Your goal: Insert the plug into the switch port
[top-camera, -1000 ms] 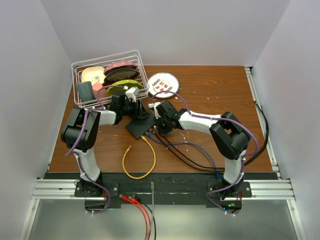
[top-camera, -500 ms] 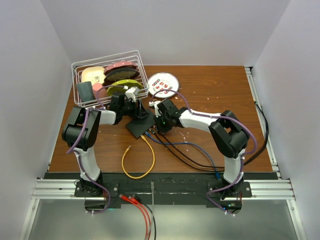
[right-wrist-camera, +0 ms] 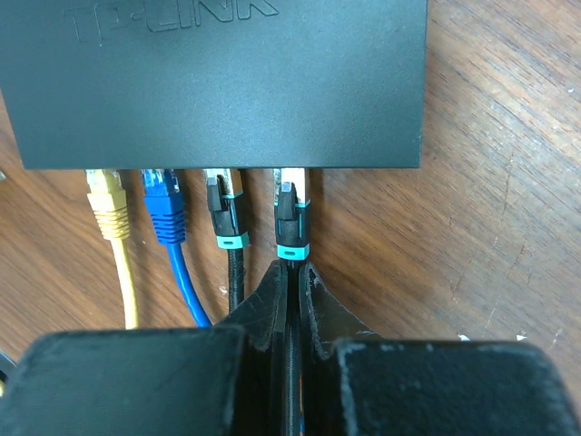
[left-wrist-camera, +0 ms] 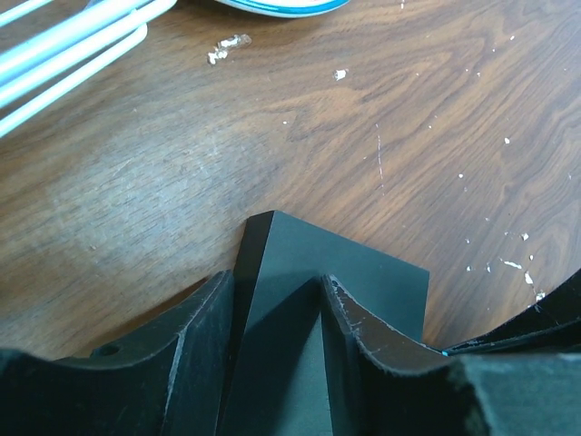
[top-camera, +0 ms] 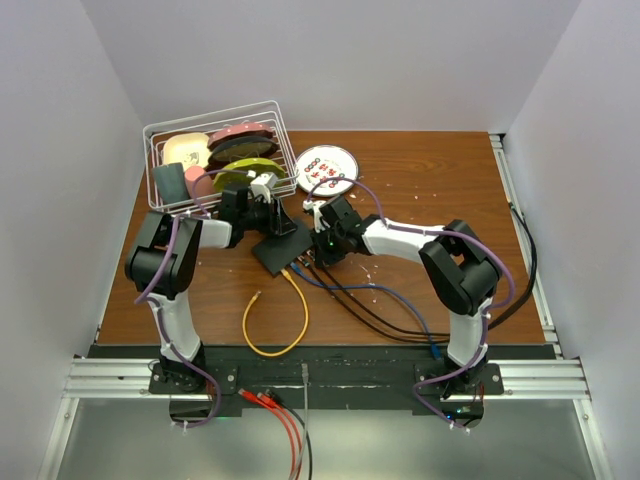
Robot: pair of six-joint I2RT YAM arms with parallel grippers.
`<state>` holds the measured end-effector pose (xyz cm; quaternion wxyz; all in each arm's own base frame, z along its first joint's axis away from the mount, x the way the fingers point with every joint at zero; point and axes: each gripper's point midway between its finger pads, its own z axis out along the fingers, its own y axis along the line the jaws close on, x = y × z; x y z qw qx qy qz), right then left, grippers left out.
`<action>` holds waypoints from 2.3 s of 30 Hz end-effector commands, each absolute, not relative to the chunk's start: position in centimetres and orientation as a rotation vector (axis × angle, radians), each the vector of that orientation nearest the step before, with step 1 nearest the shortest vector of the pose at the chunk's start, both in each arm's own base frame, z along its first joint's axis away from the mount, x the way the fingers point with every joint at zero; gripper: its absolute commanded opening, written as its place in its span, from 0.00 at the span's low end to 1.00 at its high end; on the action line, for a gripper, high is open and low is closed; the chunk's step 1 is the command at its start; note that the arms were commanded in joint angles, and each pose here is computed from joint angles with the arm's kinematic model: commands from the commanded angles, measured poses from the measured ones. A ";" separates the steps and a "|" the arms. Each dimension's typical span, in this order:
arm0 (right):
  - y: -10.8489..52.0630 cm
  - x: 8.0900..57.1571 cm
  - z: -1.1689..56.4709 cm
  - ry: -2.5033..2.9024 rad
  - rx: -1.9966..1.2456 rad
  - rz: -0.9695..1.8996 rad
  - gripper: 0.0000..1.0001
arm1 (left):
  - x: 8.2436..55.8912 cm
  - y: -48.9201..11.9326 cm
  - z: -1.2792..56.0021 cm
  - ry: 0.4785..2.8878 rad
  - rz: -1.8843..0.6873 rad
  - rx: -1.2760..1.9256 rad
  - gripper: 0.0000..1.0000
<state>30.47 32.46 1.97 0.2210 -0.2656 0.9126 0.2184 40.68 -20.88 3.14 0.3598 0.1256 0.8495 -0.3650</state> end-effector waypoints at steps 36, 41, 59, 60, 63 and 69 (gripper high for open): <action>34.8 38.5 4.0 2.195 -0.423 0.555 0.00 | 26.5 -23.7 -5.8 2.742 -1.127 0.399 0.00; 35.0 39.4 4.0 2.185 -0.405 0.536 0.00 | 25.6 -23.8 -6.2 2.757 -1.143 0.407 0.00; 34.3 43.0 5.5 2.110 -0.200 0.440 0.00 | 23.6 -24.3 -5.4 2.764 -1.172 0.375 0.00; 34.3 43.0 5.5 2.112 -0.199 0.440 0.00 | 23.7 -24.3 -5.3 2.760 -1.173 0.375 0.00; 34.2 42.4 5.5 2.117 -0.209 0.456 0.00 | 23.8 -24.2 -5.0 2.752 -1.159 0.370 0.00; 33.6 39.6 4.4 2.187 -0.291 0.499 0.00 | 25.3 -24.3 -4.2 2.716 -1.110 0.353 0.00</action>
